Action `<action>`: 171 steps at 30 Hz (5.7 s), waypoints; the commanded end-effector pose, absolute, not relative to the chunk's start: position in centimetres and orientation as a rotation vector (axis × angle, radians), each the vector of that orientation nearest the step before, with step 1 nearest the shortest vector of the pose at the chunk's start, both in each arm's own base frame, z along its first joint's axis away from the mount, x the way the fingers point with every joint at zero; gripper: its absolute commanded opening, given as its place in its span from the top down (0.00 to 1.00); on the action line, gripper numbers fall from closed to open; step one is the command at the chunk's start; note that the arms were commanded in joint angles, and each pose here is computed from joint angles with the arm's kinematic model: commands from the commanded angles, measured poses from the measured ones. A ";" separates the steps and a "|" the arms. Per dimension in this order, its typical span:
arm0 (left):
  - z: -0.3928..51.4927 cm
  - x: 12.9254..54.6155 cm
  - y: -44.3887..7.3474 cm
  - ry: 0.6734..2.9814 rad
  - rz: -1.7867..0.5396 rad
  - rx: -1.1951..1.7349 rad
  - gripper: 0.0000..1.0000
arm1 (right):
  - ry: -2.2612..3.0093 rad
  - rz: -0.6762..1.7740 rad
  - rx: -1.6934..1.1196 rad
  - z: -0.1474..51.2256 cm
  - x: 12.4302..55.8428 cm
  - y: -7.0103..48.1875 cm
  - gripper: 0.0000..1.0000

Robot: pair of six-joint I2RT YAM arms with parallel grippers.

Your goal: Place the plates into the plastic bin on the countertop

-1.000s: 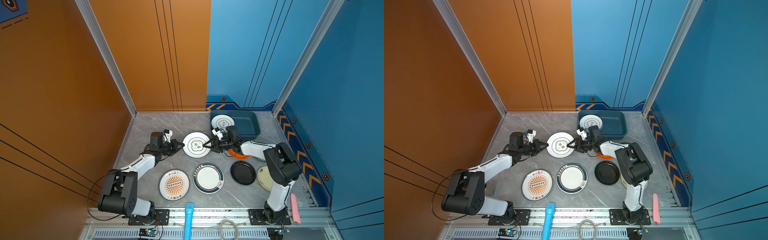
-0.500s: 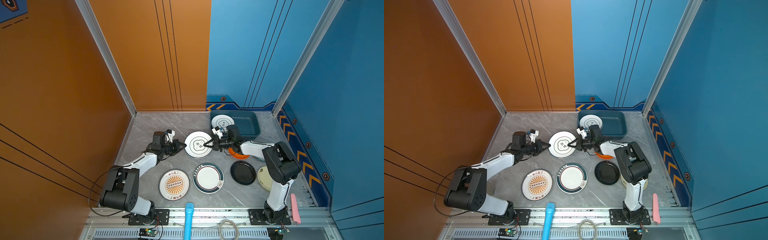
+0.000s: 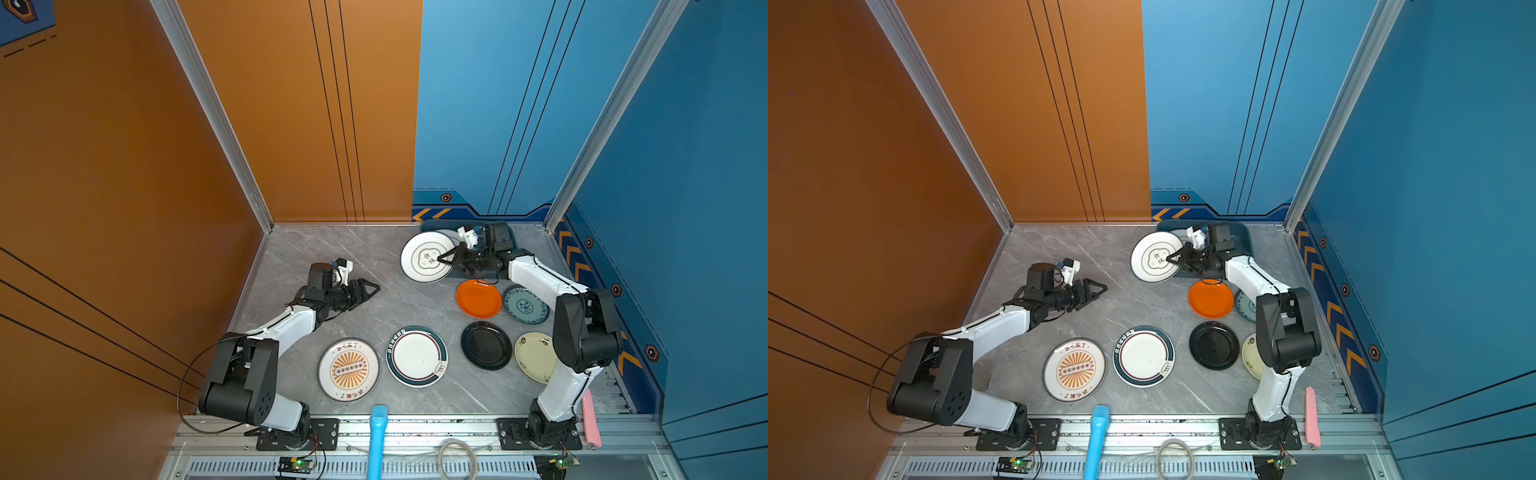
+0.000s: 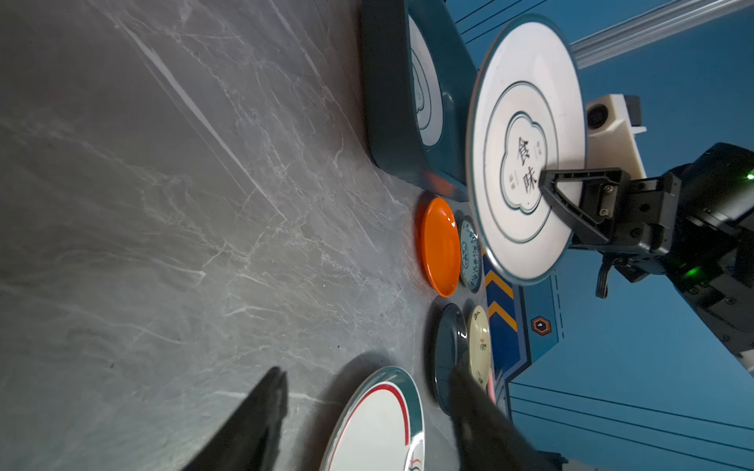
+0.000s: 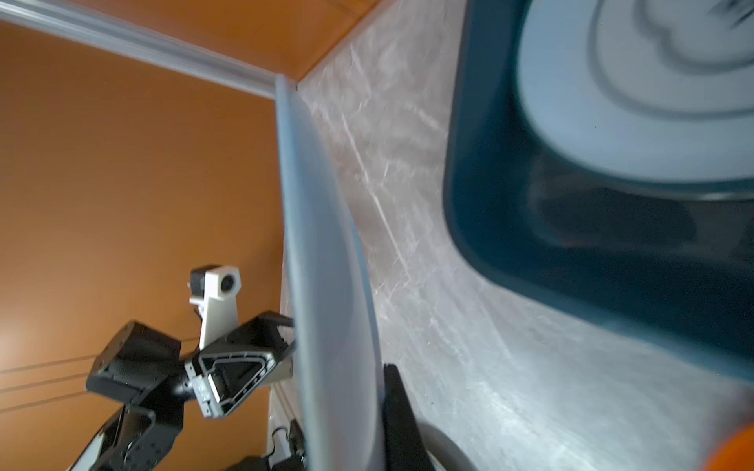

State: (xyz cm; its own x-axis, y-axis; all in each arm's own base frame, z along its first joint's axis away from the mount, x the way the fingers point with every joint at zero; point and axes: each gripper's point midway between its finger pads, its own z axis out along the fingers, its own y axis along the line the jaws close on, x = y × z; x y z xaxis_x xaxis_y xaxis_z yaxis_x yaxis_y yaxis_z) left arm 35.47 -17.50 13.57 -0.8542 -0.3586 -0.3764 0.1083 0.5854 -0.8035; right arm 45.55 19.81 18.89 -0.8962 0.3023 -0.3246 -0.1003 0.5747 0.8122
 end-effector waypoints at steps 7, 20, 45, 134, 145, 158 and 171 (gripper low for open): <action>14.0 34.3 -15.8 2.277 -1.155 -0.205 0.02 | 2.380 1.026 0.388 19.7 51.1 12.7 1.00; 13.6 33.7 -13.8 2.269 -1.122 -0.257 0.02 | 2.445 0.974 0.479 15.8 55.3 11.6 1.00; 13.1 33.9 -14.2 2.292 -1.131 -0.249 0.01 | 2.590 0.920 0.527 9.2 57.0 12.5 0.99; 7.1 34.7 -44.7 2.506 -1.104 0.158 0.24 | 2.472 0.586 0.470 15.8 44.0 4.4 0.46; 4.0 36.2 -45.5 2.556 -1.008 0.122 0.30 | 2.457 0.637 0.500 14.8 43.0 4.0 0.47; 1.8 37.6 -45.8 2.579 -0.960 0.082 0.47 | 2.439 0.659 0.500 15.1 42.6 4.1 0.47; 0.7 37.7 -44.9 2.597 -0.924 0.071 0.74 | 2.437 0.680 0.500 14.9 42.2 4.3 0.47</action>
State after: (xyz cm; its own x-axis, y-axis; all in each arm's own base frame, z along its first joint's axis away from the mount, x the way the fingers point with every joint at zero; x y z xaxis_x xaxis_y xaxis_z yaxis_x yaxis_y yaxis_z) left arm 38.16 -46.23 3.79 -0.9091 -0.0965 -0.4052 0.2103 0.7333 -0.6465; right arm 42.53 4.25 13.98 -0.7888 0.4687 -0.3977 0.2078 0.8122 0.5452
